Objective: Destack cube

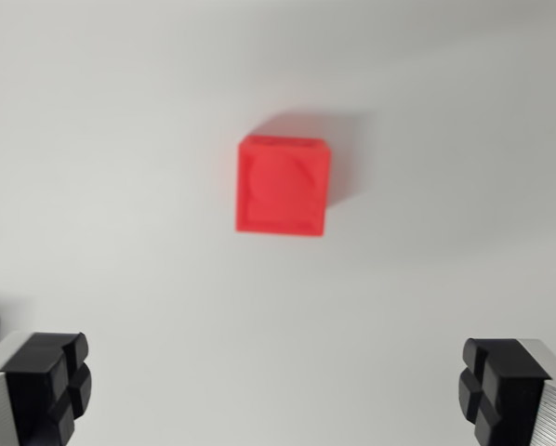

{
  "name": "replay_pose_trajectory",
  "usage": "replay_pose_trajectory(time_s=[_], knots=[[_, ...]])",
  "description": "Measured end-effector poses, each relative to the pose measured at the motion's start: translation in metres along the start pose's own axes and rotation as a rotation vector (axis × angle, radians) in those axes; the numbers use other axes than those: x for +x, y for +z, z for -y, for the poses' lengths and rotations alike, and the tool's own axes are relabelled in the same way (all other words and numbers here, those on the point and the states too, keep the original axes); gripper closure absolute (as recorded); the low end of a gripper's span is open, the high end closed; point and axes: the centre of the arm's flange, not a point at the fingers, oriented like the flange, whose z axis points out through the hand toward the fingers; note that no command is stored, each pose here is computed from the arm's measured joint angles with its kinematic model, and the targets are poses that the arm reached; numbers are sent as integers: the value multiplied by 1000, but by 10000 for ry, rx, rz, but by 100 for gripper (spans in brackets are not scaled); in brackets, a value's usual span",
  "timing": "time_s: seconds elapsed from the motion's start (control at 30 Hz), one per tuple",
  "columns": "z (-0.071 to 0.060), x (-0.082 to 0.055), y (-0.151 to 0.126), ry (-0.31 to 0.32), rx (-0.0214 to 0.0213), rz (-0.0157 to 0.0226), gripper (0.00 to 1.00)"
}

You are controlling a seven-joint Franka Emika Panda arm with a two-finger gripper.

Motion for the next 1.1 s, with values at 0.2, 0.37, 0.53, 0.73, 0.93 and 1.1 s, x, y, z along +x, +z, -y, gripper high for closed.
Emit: replay_pose_trajectory(time_s=[0.2,0.37,0.53,0.73,0.93,1.1], knots=[[0,0,-20,2,3,-5,0],[0,0,-35,1,2,-5,0],[0,1,-47,0,3,-8,0],[0,1,-61,0,2,-9,0],[0,1,-71,0,-2,-8,0],[0,1,-76,-1,3,-12,0]])
